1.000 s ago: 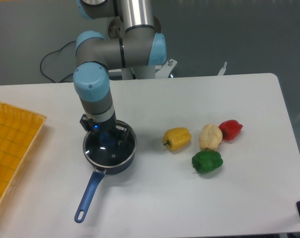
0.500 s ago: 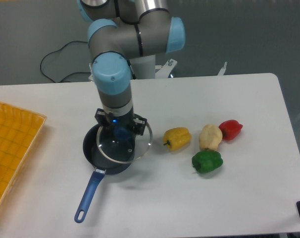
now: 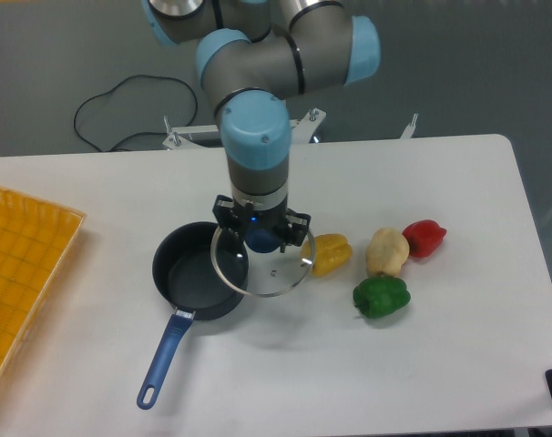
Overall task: Open the lid
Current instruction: 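Lift the glass lid up off the saucepan and move it aside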
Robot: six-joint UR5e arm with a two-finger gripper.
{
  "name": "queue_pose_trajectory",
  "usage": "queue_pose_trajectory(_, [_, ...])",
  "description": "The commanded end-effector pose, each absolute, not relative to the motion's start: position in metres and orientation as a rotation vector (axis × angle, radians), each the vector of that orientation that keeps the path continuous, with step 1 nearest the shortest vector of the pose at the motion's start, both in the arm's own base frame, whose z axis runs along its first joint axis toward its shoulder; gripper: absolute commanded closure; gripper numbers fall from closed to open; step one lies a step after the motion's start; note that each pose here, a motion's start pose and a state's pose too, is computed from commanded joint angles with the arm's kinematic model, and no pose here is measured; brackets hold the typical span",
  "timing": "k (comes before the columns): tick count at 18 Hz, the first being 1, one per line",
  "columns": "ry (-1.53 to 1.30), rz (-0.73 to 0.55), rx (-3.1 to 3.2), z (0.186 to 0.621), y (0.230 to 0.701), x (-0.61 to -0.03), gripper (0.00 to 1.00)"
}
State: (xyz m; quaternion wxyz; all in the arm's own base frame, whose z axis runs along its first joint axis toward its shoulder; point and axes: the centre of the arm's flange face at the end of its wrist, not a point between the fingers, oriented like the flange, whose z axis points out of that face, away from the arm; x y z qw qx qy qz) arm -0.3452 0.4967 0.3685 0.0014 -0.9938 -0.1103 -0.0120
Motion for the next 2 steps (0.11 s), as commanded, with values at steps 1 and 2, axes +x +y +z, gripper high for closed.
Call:
queue_pose_trajectory(1, [-0.348,-0.04,-3.118,0.3685,0.4968,-0.3451,0.48])
queue_pose_trajectory(2, [-0.353,-0.04,-3.115,0.3686,0.4959,-0.3466,0.48])
